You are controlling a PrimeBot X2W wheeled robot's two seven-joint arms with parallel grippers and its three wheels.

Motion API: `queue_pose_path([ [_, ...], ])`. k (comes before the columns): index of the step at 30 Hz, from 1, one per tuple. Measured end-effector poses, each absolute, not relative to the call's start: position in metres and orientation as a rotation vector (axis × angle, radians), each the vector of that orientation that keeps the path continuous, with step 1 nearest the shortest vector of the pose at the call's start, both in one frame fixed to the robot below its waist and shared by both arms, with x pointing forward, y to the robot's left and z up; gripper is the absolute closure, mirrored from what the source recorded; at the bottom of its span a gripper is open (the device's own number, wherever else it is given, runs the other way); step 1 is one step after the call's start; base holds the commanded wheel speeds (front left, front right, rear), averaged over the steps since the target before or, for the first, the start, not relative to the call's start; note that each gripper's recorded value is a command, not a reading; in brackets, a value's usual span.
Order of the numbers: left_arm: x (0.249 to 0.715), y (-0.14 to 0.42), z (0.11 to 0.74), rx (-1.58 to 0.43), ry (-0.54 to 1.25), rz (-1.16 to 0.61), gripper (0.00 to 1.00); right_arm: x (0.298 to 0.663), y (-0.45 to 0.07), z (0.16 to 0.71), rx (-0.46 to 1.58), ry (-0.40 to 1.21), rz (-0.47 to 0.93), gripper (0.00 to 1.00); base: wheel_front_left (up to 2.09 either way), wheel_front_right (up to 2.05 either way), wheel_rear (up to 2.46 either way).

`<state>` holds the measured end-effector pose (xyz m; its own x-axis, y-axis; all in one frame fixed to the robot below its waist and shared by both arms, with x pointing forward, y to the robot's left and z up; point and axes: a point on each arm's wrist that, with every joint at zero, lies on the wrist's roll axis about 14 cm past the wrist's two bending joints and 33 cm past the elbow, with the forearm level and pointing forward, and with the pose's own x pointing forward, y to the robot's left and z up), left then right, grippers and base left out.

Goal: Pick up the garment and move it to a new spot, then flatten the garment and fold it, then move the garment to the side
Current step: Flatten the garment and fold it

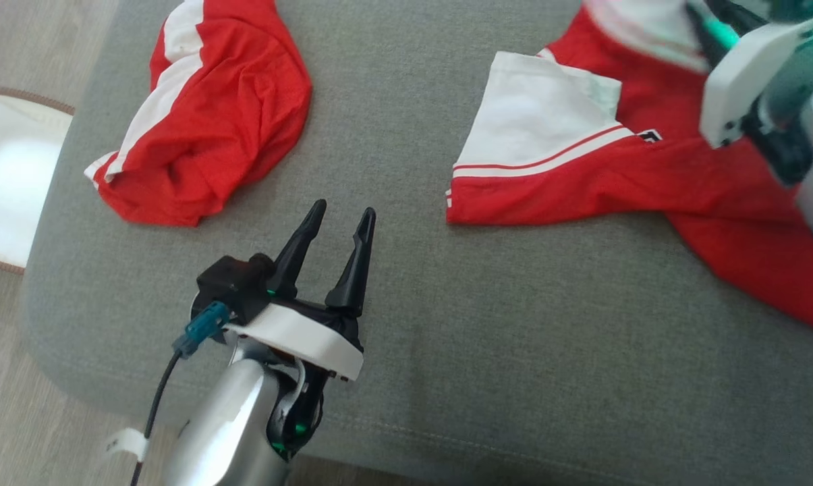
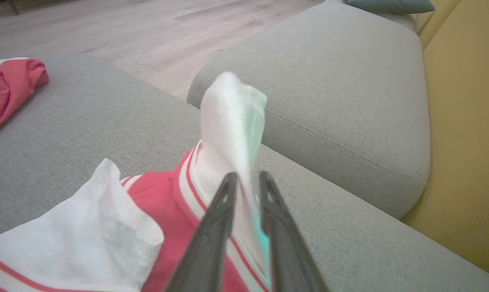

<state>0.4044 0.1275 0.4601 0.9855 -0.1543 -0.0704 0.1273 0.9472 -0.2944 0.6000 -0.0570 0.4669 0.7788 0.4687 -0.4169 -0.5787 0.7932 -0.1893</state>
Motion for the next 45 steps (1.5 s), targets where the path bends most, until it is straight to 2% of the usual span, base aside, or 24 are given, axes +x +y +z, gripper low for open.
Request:
queue_pose_path([
  [5, 0.406, 0.125, 0.466, -0.296, 0.075, -0.151, 0.0, 0.595, -0.064, 0.473, -0.307, 0.333, 0.556, 0.0, 0.0, 0.0, 0.0],
  [10, 0.408, 0.123, 0.479, -0.292, 0.037, -0.165, 0.0, 0.589, -0.079, 0.498, -0.244, 0.235, 0.506, 0.0, 0.0, 0.0, 0.0],
  [14, 0.408, 0.117, 0.496, -0.29, -0.011, -0.184, 0.0, 0.56, -0.095, 0.502, -0.131, 0.161, 0.453, 0.0, 0.0, 0.0, 0.0],
  [24, 0.398, 0.097, 0.512, -0.305, -0.054, -0.239, 0.0, 0.497, -0.145, 0.498, 0.057, 0.097, 0.275, 0.0, 0.0, 0.0, 0.0],
  [31, 0.395, 0.073, 0.513, -0.308, -0.048, -0.305, 0.0, 0.418, -0.162, 0.46, 0.165, 0.108, 0.124, 0.0, 0.0, 0.0, 0.0],
  [34, 0.394, 0.069, 0.512, -0.311, -0.043, -0.318, 0.0, 0.395, -0.17, 0.452, 0.161, 0.112, 0.081, 0.0, 0.0, 0.0, 0.0],
  [45, 0.399, 0.075, 0.509, -0.313, -0.043, -0.302, 0.0, 0.397, -0.177, 0.474, 0.168, 0.061, 0.057, 0.0, 0.0, 0.0, 0.0],
])
